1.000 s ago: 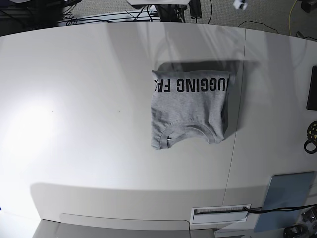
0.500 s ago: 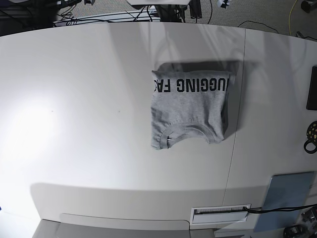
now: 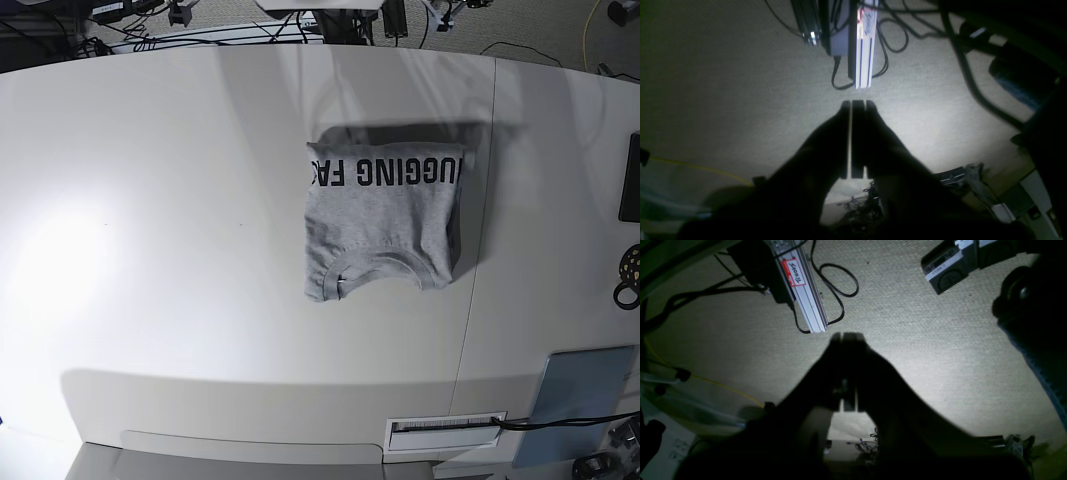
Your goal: Fold the T-shirt properly
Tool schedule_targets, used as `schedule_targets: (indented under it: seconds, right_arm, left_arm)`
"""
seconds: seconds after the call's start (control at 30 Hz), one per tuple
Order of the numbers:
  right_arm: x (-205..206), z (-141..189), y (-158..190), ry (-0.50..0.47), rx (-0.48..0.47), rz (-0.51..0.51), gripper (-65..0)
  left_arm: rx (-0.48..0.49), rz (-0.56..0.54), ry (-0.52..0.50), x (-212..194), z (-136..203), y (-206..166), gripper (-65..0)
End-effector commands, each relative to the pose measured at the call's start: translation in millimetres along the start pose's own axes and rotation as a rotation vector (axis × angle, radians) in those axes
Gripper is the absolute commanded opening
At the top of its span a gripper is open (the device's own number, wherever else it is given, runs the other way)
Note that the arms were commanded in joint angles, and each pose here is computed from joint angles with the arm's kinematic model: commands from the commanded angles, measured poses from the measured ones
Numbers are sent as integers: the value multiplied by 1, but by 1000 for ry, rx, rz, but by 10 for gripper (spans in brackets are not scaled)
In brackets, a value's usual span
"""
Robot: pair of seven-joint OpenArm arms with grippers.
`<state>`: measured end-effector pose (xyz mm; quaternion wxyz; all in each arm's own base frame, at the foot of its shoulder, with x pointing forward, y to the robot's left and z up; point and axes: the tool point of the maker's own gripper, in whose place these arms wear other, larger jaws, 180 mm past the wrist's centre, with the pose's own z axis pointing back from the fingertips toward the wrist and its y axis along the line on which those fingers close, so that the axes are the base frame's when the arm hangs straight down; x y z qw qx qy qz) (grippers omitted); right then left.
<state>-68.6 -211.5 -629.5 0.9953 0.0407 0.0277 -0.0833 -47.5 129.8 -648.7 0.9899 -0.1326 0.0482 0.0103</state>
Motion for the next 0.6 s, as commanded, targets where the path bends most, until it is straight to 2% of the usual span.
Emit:
schedule_targets:
  seconds: [0.0,0.3,0.57]
  right_arm:
    - [-4,1,-2,2,-1,-1,-650]
    - [-1,0,1,4,-1,33,-650]
    - [-4,0,-1,21,-12,67,-650]
  left_arm:
    - [3,0,12,-5,1,4,-619]
    - [44,8,-29,2,2,11,-619]
    - [42,7,-35,4,2,11,-619]
